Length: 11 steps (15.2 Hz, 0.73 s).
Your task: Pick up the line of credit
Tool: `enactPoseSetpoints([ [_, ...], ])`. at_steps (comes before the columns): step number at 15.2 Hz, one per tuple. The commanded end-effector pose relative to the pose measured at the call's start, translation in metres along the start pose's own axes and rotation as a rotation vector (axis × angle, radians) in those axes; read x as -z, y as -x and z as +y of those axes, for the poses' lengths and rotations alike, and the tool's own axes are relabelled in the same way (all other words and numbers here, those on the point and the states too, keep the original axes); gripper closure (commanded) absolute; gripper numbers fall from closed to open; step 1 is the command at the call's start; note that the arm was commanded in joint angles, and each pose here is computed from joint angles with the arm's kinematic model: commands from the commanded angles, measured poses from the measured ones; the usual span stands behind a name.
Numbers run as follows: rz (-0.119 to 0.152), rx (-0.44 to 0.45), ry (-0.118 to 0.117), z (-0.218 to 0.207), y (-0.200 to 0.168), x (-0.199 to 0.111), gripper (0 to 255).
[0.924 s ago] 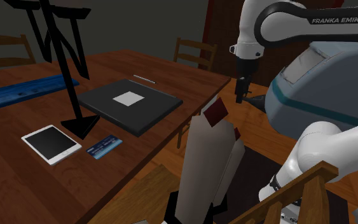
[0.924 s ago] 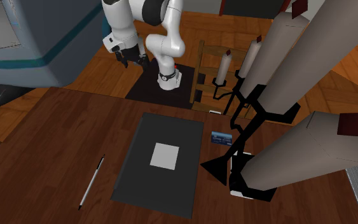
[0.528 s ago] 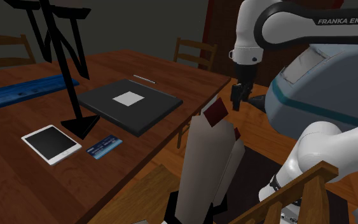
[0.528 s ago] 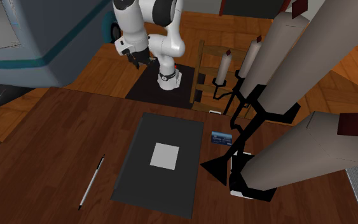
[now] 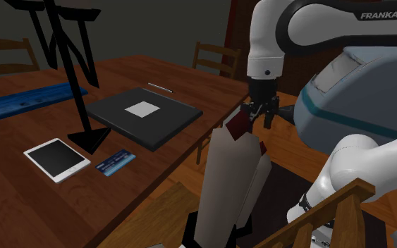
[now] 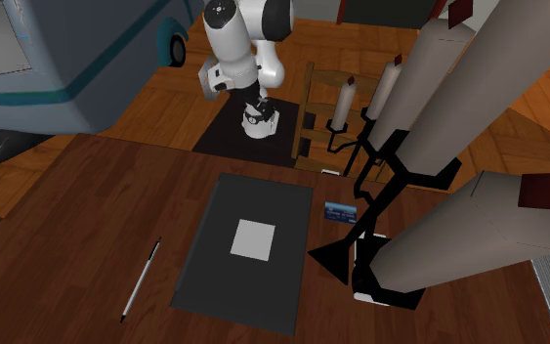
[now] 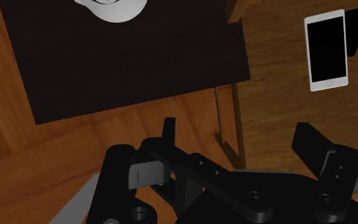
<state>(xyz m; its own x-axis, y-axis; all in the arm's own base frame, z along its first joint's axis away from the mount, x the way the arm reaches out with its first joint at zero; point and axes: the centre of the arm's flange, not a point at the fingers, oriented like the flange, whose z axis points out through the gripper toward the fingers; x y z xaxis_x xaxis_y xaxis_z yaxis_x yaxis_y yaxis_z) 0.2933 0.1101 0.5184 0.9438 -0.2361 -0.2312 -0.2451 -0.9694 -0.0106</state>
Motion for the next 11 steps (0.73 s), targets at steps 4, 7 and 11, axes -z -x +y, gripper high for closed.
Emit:
enactPoseSetpoints([
  [4,-0.046,-0.161,-0.069,-0.054,0.006,-0.009,0],
  [7,-0.073,-0.254,-0.108,-0.087,0.006,-0.011,0],
  [11,-0.108,-0.379,-0.161,-0.13,0.0,-0.013,0],
])
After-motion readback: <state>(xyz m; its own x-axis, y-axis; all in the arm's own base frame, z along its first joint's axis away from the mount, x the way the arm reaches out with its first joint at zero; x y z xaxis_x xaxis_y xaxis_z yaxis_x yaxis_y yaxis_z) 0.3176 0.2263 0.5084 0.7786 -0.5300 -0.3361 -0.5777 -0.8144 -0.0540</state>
